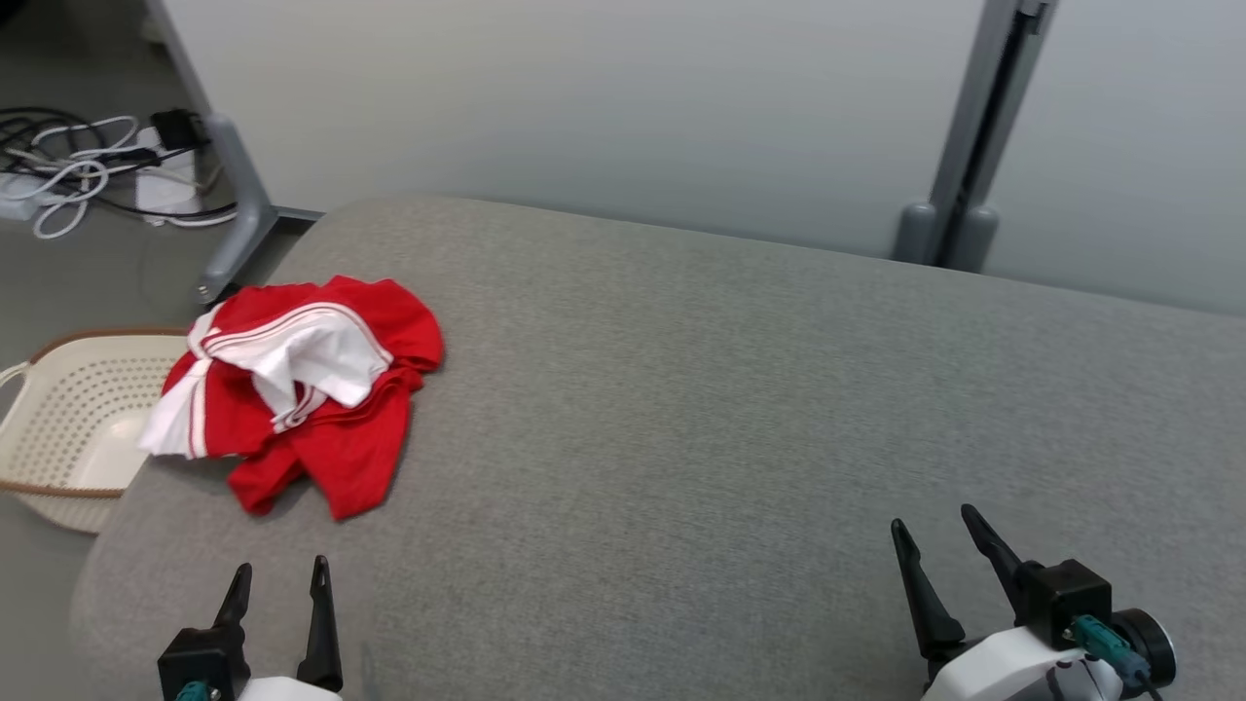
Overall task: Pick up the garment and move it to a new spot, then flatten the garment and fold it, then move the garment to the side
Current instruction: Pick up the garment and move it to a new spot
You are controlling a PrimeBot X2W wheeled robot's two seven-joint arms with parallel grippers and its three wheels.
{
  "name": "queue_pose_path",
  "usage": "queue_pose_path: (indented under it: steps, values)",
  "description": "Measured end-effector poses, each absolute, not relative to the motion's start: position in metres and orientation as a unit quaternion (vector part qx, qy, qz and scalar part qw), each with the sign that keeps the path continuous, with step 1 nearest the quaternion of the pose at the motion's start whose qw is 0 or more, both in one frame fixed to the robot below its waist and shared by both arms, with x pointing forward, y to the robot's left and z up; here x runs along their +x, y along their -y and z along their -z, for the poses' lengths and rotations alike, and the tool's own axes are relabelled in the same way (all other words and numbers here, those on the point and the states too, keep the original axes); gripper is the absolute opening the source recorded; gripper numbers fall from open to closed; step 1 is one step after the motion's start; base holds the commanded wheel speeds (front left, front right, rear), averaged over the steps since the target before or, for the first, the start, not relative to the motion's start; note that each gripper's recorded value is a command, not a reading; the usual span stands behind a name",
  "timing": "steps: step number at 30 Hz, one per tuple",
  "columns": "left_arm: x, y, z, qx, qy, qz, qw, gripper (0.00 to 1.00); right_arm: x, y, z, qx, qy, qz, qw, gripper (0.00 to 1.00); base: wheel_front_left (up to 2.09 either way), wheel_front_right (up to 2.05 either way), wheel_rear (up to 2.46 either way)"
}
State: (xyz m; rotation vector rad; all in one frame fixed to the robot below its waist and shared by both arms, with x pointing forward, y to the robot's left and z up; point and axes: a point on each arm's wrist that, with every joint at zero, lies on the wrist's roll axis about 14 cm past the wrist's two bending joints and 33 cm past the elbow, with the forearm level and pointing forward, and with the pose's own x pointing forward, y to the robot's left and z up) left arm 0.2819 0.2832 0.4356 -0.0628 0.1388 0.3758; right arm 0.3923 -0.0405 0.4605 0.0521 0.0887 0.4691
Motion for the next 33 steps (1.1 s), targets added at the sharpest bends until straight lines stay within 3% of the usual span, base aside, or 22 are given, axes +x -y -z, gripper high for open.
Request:
queue_pose_path:
  steps: [8, 19, 25, 33]
  values:
    - [0.230, -0.320, -0.430, -0.038, -0.074, -0.266, 0.960, 1.00, 0.385, -0.025, -0.461, 0.027, -0.047, -0.324, 0.945, 1.00, 0.00, 0.00, 0.00]
    - [0.204, -0.334, -0.419, -0.054, -0.091, -0.306, 0.946, 1.00, 0.387, -0.052, -0.453, 0.031, -0.060, -0.358, 0.931, 1.00, 0.00, 0.00, 0.00]
    - [0.232, -0.332, -0.424, -0.058, -0.087, -0.287, 0.952, 1.00, 0.396, -0.043, -0.447, 0.028, -0.063, -0.349, 0.935, 1.00, 0.00, 0.00, 0.00]
    - [0.322, -0.346, -0.467, 0.002, -0.049, -0.219, 0.975, 1.00, 0.419, -0.013, -0.426, 0.017, -0.079, -0.324, 0.943, 1.00, 0.00, 0.00, 0.00]
